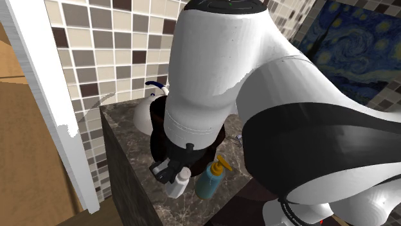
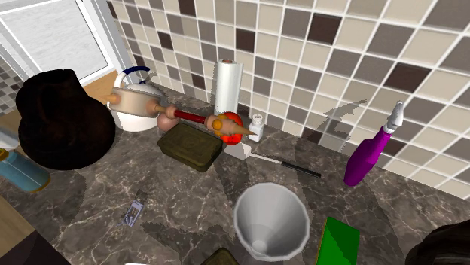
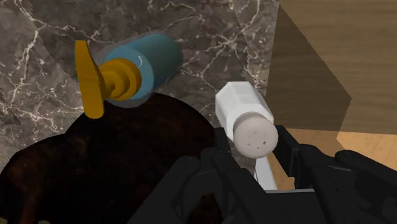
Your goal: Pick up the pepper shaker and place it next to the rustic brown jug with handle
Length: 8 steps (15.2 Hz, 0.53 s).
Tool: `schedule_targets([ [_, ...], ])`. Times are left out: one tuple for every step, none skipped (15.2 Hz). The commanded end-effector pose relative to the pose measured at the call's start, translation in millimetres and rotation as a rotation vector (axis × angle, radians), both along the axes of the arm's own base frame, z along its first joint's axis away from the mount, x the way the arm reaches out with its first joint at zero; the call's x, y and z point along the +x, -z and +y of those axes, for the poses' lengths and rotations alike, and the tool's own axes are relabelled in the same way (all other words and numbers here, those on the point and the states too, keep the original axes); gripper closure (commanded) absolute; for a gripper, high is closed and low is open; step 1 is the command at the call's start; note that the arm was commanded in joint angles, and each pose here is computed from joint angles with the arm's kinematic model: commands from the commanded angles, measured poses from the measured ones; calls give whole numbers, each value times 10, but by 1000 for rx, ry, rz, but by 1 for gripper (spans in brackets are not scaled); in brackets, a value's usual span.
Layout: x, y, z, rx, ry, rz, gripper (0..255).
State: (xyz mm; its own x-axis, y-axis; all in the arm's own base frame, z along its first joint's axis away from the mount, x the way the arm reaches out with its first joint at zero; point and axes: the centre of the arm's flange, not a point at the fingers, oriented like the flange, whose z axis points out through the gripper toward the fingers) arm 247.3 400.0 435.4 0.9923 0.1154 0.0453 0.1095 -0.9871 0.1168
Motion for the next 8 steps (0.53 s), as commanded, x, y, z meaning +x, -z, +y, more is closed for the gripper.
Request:
schedule_targets([
  [-9,115,8,0,0,0,255],
  [-9,167,8,0,0,0,255],
  [-9,220,8,0,0,0,255],
  [-9,273,8,0,0,0,255],
  [-9,326,8,0,0,0,255],
  [-9,379,8,0,0,0,255],
  [-9,432,8,0,0,0,255],
  [-9,484,8,0,0,0,255],
])
